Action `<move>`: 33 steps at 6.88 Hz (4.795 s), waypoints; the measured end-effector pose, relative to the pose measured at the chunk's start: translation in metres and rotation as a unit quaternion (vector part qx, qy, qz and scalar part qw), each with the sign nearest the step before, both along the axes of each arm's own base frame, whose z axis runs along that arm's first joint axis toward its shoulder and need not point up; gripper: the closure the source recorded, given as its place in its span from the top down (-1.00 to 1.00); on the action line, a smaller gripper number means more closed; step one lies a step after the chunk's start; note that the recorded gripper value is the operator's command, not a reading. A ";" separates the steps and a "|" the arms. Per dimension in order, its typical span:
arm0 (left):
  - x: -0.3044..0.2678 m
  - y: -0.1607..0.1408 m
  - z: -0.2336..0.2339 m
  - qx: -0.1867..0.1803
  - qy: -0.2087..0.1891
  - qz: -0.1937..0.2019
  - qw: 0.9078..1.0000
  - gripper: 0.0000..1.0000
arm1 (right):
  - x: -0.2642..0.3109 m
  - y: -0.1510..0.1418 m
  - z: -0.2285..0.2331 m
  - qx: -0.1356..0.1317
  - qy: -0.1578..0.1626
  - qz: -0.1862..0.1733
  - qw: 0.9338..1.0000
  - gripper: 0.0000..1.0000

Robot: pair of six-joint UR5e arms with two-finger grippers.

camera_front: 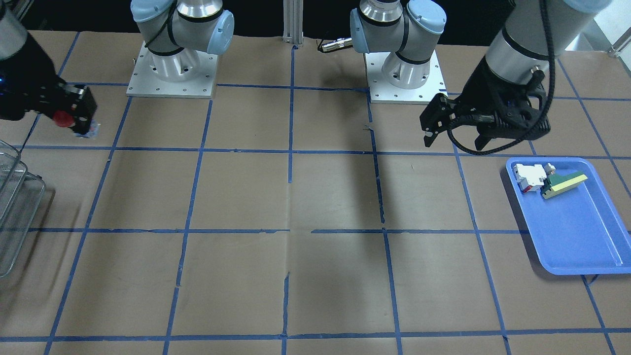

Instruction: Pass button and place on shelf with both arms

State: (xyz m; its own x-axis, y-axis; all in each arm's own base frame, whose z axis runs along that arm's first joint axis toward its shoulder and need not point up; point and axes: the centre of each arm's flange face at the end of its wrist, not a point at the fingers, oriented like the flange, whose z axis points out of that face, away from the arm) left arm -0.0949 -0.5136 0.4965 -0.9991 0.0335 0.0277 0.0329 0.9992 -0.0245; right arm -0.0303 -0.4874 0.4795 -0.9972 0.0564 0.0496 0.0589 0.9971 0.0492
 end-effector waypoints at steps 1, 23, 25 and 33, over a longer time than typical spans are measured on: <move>-0.009 0.009 0.009 0.000 -0.011 -0.003 1.000 0.99 | -0.043 -0.002 0.003 -0.016 0.015 0.042 0.999 -0.85; -0.014 -0.009 0.014 0.038 -0.005 0.055 0.998 1.00 | -0.212 -0.024 -0.063 -0.039 0.018 0.066 0.997 0.99; -0.015 -0.007 0.013 0.039 -0.007 0.055 0.998 1.00 | -0.150 0.000 -0.023 -0.027 -0.015 0.028 0.999 1.00; -0.014 -0.005 0.018 0.036 -0.012 0.054 0.998 1.00 | 0.176 0.079 0.001 0.007 -0.023 -0.005 1.000 1.00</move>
State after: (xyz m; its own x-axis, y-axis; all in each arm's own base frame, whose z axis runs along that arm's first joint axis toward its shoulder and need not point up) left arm -0.1086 -0.5188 0.5147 -0.9971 -0.0758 0.0022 -0.0756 0.9961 0.0463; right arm 0.1462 -0.4080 0.4807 -0.9978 0.0660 0.0045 0.0661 0.9956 0.0663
